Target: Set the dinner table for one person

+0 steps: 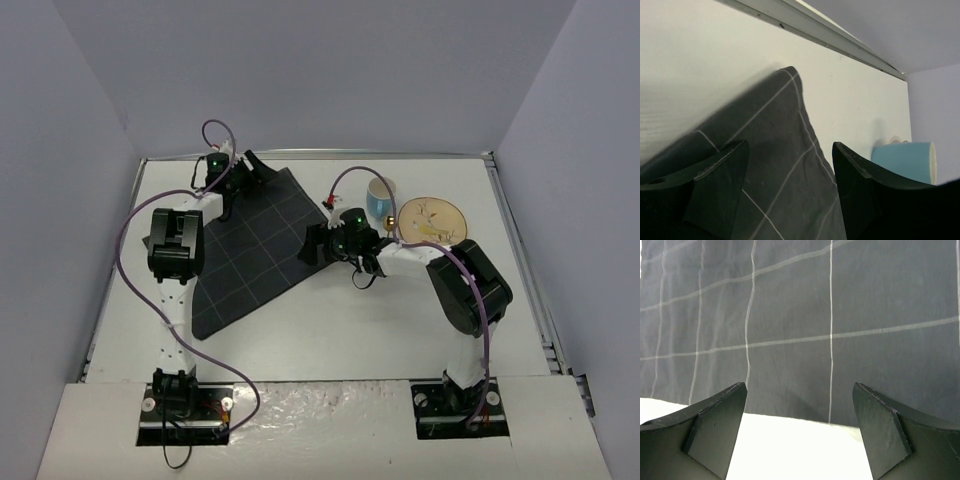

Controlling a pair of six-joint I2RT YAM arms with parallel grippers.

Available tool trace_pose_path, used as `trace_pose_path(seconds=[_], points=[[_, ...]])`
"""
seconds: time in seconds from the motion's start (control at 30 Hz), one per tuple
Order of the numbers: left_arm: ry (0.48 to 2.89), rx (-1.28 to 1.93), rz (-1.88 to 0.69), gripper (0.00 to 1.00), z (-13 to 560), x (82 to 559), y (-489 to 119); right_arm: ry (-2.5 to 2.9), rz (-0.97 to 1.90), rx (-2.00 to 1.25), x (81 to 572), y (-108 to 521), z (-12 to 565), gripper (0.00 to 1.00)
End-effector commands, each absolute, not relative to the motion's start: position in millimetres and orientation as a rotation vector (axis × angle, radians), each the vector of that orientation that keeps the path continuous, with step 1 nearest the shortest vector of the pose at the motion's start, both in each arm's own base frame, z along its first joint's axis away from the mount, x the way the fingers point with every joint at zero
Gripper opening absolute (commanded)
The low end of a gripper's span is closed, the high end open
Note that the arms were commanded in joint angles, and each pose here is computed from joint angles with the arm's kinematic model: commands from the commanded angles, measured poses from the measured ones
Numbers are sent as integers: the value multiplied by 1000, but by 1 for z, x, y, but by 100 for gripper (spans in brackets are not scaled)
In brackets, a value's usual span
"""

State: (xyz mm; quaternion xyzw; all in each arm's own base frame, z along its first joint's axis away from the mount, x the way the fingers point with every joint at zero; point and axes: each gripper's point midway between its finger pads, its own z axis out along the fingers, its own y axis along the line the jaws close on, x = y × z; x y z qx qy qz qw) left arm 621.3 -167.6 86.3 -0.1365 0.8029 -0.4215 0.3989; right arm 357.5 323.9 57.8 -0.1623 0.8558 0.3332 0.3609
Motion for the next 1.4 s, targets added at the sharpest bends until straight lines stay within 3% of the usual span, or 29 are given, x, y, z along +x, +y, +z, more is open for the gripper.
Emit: trace_pose_path(seconds=[0.0,0.2,0.4,0.7,1.03,1.2,1.37], points=[[1829,-236,-1108,63,152,646,-170,2093,873,-442,366,332,79,83],[1902,-293,-1091,62,101,653,-163,2132,857,-432,358,325,62,83],[1902,-302,-1092,62,95,651,-159,2172,834,-402,352,316,47,83],[1790,-229,-1137,63,159,650,-164,2174,809,-431,350,313,47,83],[1803,-128,-965,88,238,629,-155,2007,747,-465,384,322,140,86],[1887,-124,-750,96,285,595,-134,1907,686,-379,395,292,193,88],[1980,-180,-453,97,322,534,-94,1846,515,-167,393,226,223,89]])
